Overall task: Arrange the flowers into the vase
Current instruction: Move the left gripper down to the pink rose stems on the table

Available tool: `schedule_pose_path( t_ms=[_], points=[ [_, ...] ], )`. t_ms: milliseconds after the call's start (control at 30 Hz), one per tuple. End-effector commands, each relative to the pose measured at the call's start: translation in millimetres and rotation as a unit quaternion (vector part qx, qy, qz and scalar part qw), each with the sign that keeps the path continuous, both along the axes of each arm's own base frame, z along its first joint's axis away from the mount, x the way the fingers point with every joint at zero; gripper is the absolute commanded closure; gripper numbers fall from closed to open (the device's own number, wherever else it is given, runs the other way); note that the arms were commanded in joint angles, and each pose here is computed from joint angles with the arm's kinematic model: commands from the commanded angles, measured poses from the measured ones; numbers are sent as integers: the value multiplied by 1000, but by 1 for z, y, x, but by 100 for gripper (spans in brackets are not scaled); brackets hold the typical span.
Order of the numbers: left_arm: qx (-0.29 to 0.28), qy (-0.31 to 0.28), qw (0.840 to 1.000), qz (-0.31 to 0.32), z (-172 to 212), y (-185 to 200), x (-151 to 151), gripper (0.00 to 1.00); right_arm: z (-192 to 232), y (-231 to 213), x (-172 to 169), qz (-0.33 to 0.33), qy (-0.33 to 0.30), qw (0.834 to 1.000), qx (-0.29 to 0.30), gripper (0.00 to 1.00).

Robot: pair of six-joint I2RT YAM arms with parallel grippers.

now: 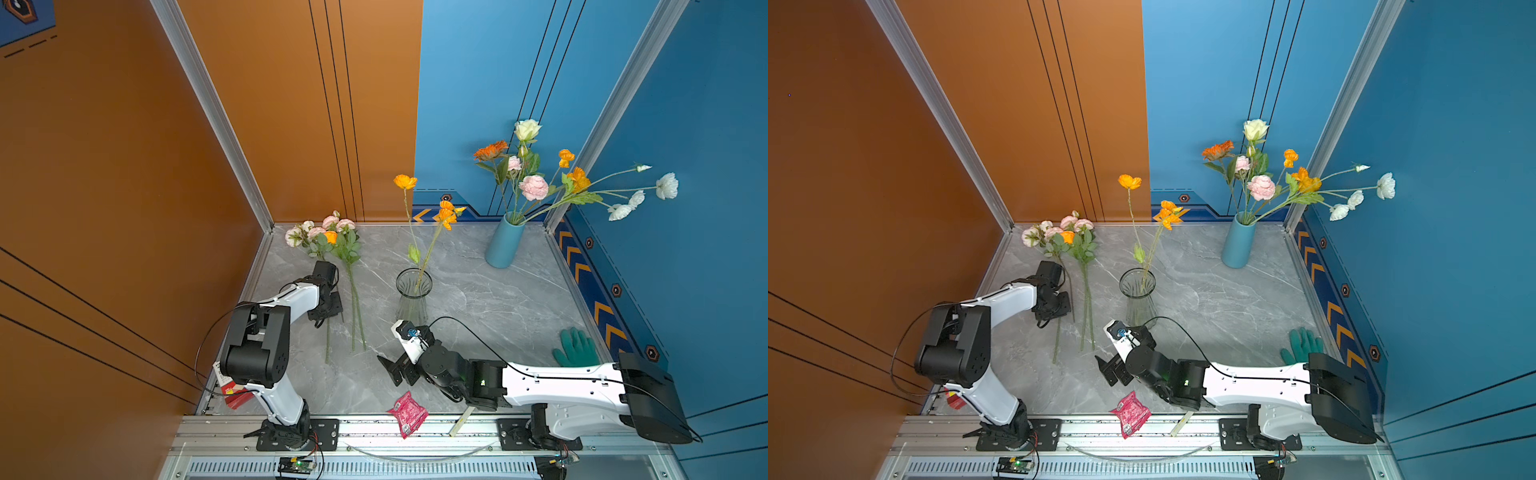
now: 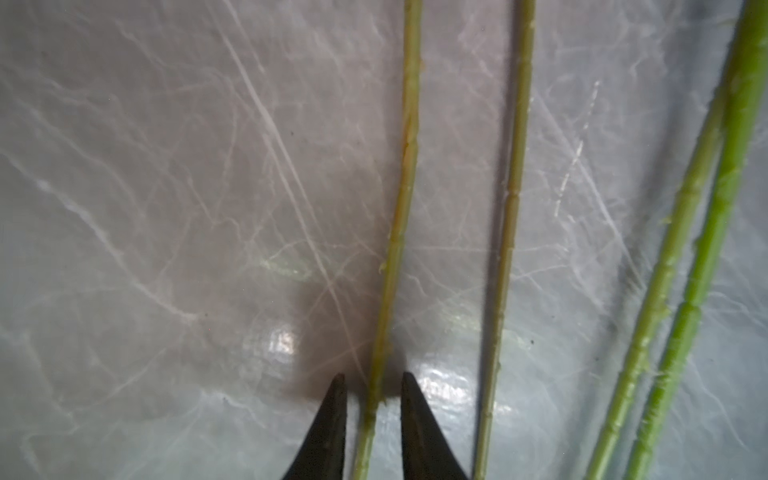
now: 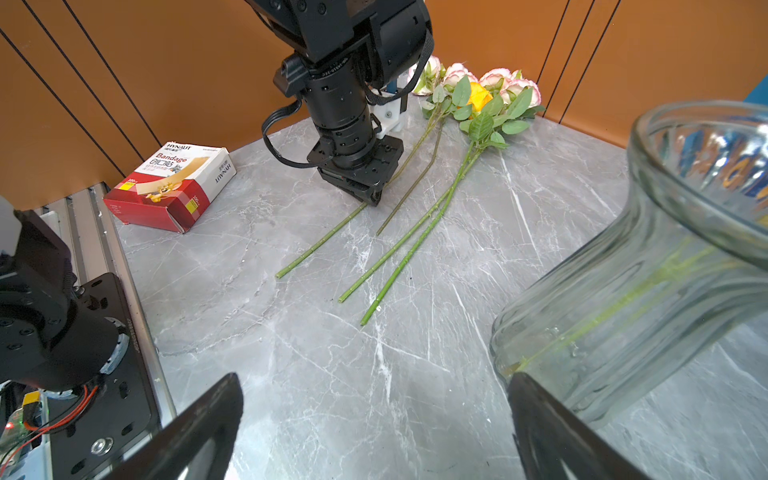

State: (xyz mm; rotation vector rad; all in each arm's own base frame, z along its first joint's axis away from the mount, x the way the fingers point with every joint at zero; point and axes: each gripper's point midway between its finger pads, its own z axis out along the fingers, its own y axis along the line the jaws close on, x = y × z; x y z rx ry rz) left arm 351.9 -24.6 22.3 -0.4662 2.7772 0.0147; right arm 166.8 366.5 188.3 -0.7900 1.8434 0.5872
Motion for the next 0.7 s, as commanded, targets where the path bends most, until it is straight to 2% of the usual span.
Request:
schedule_pose_path(
  t_ms=[0, 167, 400, 667],
  points=[
    [11, 11, 1000, 12, -3, 7, -2, 78, 12, 4, 0, 2, 0, 1000, 15, 0],
    [11, 16, 1000, 14, -6, 8, -6, 81, 13, 2, 1, 1, -2, 1000, 15, 0],
    [2, 21, 1000, 14, -8, 7, -9, 94, 15, -1, 0, 3, -3, 1000, 13, 0],
    [14, -11, 1000, 11, 27, 14, -17, 100, 12, -9, 1, -6, -5, 1000, 15, 0]
  ],
)
